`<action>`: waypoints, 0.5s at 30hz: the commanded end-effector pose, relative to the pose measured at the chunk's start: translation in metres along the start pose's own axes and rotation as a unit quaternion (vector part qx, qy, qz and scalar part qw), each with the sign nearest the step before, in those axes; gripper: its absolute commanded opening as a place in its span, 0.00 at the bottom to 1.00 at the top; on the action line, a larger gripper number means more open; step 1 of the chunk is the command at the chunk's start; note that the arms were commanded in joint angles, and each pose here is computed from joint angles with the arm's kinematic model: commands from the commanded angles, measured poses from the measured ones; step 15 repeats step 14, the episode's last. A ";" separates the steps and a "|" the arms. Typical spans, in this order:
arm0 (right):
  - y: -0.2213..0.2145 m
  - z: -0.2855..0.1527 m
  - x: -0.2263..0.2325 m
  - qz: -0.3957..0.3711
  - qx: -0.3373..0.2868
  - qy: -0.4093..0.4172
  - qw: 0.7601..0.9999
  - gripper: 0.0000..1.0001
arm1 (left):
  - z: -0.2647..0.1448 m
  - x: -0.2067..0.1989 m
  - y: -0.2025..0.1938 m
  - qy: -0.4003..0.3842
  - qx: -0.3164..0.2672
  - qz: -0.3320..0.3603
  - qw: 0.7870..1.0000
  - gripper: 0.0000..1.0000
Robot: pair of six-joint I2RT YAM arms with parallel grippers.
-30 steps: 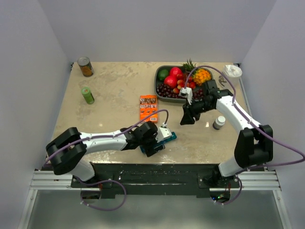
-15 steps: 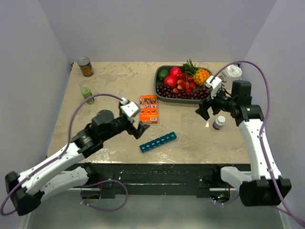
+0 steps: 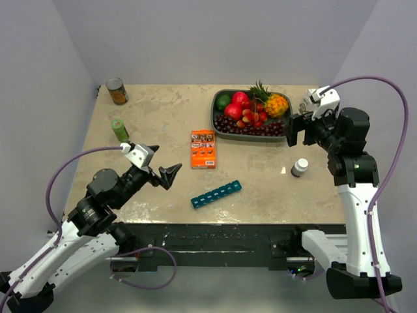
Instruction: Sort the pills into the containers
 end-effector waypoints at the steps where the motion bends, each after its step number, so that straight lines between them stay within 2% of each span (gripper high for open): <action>1: 0.022 -0.022 0.007 0.024 -0.037 -0.016 0.999 0.99 | -0.002 -0.002 -0.016 0.002 0.021 -0.003 1.000 1.00; 15: 0.023 -0.033 0.002 0.044 -0.049 -0.033 0.997 0.99 | 0.006 -0.012 -0.055 -0.022 0.064 0.025 0.997 0.99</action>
Point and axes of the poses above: each gripper's point midway between its finger pads, its own z axis out along the fingers, its own x axis along the line the jaws close on, y = z × x, the point moved 9 cm from there along -z, back along the fingers, and after that the axes turned 12 degrees about z, right-handed, at the moved point
